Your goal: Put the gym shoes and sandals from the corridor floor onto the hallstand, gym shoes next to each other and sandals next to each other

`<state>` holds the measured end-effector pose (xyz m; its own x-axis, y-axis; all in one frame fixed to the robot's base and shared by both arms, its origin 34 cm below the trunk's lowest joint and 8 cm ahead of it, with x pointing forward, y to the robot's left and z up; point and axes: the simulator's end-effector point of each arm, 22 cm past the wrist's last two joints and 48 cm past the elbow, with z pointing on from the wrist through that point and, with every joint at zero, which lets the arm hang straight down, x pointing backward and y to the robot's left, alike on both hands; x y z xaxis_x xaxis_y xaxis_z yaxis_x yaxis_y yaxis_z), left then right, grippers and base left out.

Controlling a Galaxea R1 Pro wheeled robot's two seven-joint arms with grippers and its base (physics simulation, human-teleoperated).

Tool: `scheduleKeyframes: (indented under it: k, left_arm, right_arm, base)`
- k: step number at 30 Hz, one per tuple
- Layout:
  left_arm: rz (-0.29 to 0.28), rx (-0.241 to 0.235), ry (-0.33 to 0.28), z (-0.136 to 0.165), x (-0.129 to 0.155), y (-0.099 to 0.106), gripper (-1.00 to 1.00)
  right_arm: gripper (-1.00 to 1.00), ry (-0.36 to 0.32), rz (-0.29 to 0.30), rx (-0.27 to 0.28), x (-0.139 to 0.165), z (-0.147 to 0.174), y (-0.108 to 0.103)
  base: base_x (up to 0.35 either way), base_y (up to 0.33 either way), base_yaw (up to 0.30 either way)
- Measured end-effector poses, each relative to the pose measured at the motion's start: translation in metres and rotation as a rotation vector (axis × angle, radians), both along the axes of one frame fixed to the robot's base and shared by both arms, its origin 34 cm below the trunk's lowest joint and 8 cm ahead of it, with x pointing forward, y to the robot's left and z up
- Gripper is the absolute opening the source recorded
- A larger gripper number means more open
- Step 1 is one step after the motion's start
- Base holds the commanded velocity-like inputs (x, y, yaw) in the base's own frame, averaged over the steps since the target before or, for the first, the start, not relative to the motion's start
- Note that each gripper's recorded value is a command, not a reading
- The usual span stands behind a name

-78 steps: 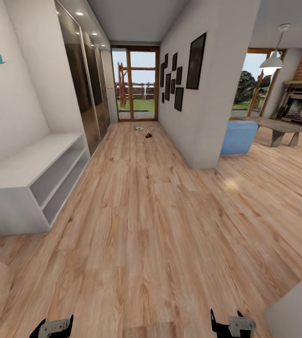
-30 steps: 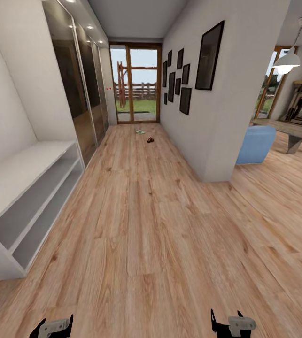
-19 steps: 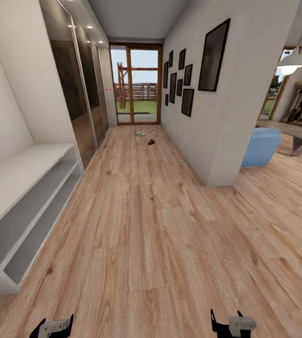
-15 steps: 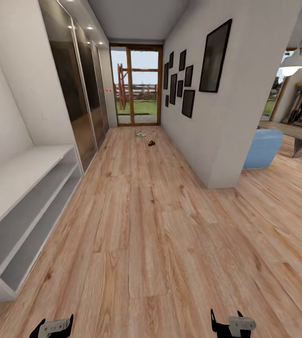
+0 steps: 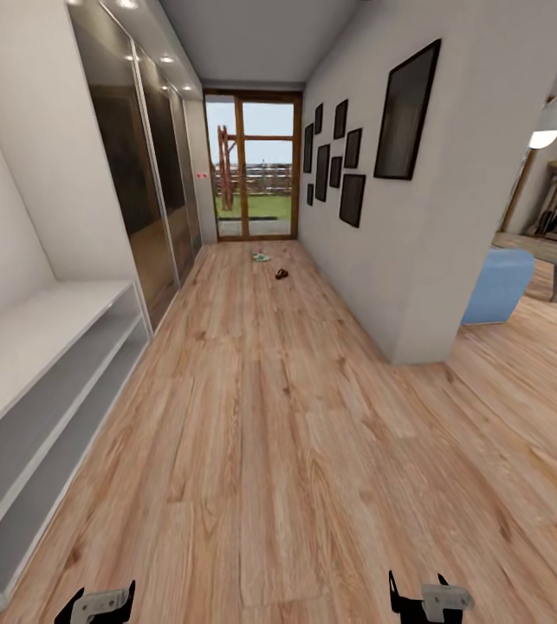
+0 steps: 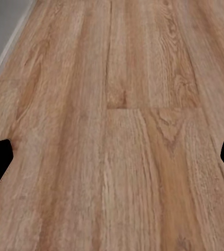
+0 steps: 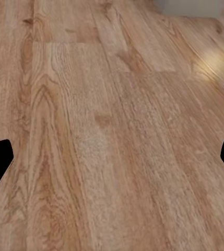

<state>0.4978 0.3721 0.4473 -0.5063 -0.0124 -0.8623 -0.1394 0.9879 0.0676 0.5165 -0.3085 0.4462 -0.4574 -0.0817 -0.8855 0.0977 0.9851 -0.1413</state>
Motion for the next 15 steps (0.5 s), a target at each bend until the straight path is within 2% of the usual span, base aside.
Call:
scheduleKeyframes:
  k: [15]
  left_arm:
    - [0.001, -0.001, -0.02, 0.0078, 0.005, 0.0, 1.0]
  right_arm:
    - [1.0, -0.021, 0.001, 0.0, 0.0053, 0.0085, 0.0003]
  base:
    - [0.337, 0.079, 0.0]
